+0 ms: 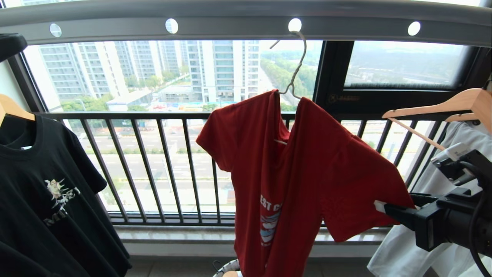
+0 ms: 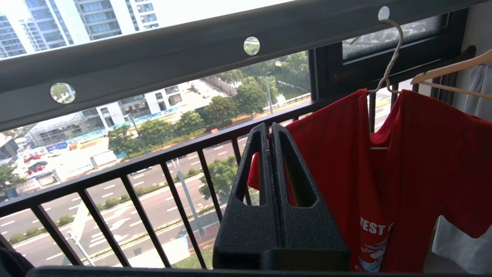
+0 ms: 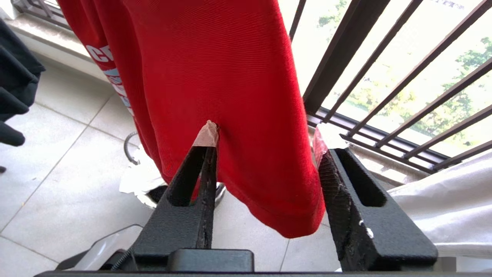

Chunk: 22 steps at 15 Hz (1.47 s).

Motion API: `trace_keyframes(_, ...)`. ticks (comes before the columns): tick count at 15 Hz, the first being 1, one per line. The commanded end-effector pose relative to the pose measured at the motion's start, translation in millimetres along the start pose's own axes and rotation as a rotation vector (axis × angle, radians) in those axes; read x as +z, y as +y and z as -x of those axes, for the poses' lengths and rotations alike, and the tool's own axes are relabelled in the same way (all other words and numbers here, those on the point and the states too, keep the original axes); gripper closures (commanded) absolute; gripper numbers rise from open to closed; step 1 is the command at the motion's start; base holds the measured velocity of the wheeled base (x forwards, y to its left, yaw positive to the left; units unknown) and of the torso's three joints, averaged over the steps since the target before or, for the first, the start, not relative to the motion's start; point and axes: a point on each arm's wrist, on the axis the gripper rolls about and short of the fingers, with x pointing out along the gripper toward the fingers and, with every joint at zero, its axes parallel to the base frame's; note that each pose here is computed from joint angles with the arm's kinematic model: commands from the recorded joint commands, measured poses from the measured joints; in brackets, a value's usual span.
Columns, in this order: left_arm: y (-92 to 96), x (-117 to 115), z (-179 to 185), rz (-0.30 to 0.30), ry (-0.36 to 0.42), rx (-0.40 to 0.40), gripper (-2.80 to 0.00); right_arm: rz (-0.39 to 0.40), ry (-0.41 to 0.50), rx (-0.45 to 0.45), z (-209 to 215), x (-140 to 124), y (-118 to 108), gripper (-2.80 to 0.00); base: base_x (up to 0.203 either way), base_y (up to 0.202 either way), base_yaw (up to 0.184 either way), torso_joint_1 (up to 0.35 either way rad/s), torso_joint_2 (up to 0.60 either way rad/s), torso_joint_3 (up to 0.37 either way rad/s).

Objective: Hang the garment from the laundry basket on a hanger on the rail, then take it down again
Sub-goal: Take the clothes off the clothes rack

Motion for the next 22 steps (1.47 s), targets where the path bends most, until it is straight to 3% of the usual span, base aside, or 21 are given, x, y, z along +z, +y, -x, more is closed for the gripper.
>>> trace_keyframes(1,0.1,0,-1,-0.001,0.000,-0.001,0.00,-0.001,0.002,0.011,-1,0,0,0.00,0.000,0.000,0.000,0.000,0.00,0.000)
trace_keyframes(5,0.0,0,-1,-0.001,-0.001,-0.001,0.00,-0.029,0.017,0.050,-1,-6,1,0.00,0.000,0.000,0.000,0.000,0.00,0.000)
trace_keyframes(11,-0.3,-1,1,-0.006,0.004,-0.001,0.00,-0.029,0.127,0.043,-2,-38,3,0.00,0.000,0.000,0.000,0.000,0.00,0.000)
trace_keyframes(22,-0.3,0,3,-0.007,0.001,0.000,0.00,-0.023,0.157,0.042,0,-48,3,0.00,0.000,0.000,0.000,0.000,0.00,0.000)
